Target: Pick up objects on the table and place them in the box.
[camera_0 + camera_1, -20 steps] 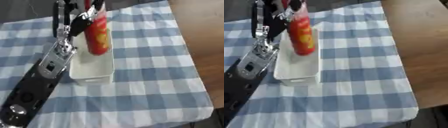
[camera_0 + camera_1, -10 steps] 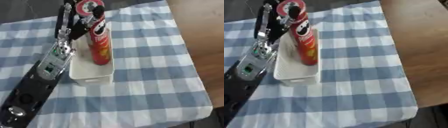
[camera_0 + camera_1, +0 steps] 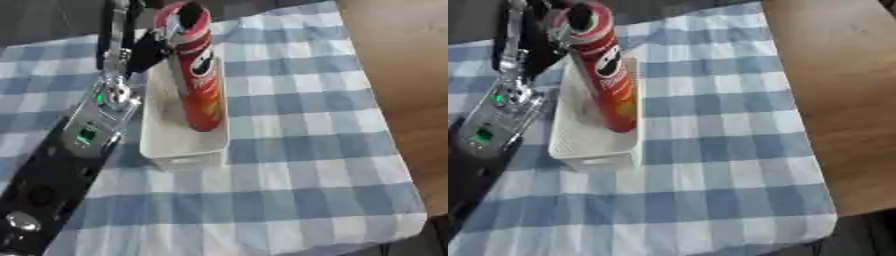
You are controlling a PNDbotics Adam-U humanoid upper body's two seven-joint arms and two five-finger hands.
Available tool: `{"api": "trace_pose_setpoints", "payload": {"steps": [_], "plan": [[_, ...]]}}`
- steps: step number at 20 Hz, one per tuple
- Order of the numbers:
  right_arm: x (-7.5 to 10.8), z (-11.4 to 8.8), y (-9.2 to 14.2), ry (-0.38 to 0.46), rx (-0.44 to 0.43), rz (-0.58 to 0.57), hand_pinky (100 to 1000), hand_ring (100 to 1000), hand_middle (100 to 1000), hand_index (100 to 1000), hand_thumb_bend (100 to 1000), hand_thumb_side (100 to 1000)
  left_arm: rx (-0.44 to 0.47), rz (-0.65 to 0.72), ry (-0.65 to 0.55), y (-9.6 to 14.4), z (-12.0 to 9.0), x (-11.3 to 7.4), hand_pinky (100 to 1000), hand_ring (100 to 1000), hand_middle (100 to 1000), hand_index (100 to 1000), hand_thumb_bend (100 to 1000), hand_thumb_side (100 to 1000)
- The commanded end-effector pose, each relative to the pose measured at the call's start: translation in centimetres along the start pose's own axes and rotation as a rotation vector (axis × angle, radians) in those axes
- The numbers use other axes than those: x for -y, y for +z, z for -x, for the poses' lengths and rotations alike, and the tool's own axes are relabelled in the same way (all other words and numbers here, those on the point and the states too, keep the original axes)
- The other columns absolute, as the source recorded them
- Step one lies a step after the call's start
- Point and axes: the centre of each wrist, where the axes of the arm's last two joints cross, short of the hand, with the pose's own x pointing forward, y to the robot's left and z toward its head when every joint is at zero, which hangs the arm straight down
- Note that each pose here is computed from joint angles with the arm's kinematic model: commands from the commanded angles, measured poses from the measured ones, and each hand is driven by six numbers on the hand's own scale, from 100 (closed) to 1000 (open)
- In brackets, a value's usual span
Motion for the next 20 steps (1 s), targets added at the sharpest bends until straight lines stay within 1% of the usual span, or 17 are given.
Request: {"api": "trace_pose_setpoints", "payload": {"steps": [1,2,3,4,7,9,12,14,16,17,18,20], "plan": [[0.7,0.2,-0.6,0.019,0.021,0.015,572,730,814,831,100,645,0.111,-0.039,-0.159,-1.3,-1.7,-3.5,710,841,857,984,776,657],[0.7,0.2,-0.6,0.02,0.021,0.014,572,729,814,831,100,646,0.119,-0.02,-0.184,-1.1,-2.1,-4.2,711,840,858,987,772,671],[0.7,0.2,-0.6,0.02,0.022,0.013,572,729,814,831,100,646,0.12,0.001,-0.198,-0.8,-2.4,-4.8,712,841,858,987,773,667],[0.7,0.2,-0.6,0.02,0.022,0.012,572,729,814,831,100,648,0.117,0.017,-0.204,-0.6,-2.6,-5.2,706,836,854,986,766,685],[0.7,0.2,-0.7,0.018,0.026,0.011,572,729,814,831,100,649,0.09,0.04,-0.207,0.4,-2.9,-6.4,695,830,848,980,757,698],[0.7,0.1,-0.7,0.017,0.029,0.012,572,729,815,831,100,650,0.06,0.018,-0.188,1.1,-2.5,-6.9,678,819,827,964,738,709],[0.7,0.1,-0.8,0.018,0.027,0.013,572,729,814,831,100,650,0.032,-0.059,-0.164,2.5,-1.6,-7.2,657,798,805,938,726,706],[0.7,0.2,-0.8,0.02,0.027,0.015,572,729,814,831,100,651,0.04,-0.088,-0.161,3.4,-1.1,-7.3,660,784,795,915,631,761],[0.7,0.2,-0.9,0.022,0.027,0.016,572,729,814,831,100,651,0.076,-0.103,-0.161,4.1,-0.7,-7.4,661,780,791,894,534,804],[0.7,0.2,-0.8,0.022,0.026,0.015,572,729,814,831,100,651,0.103,-0.109,-0.163,4.3,-0.6,-7.5,665,781,791,895,544,800],[0.7,0.2,-0.8,0.022,0.025,0.015,571,729,813,831,100,653,0.125,-0.113,-0.164,4.5,-0.5,-7.5,620,755,787,880,478,815],[0.7,0.2,-0.7,0.018,0.021,0.015,570,728,813,832,100,655,0.182,-0.123,-0.155,4.8,-0.4,-7.3,593,733,775,869,441,839]]}}
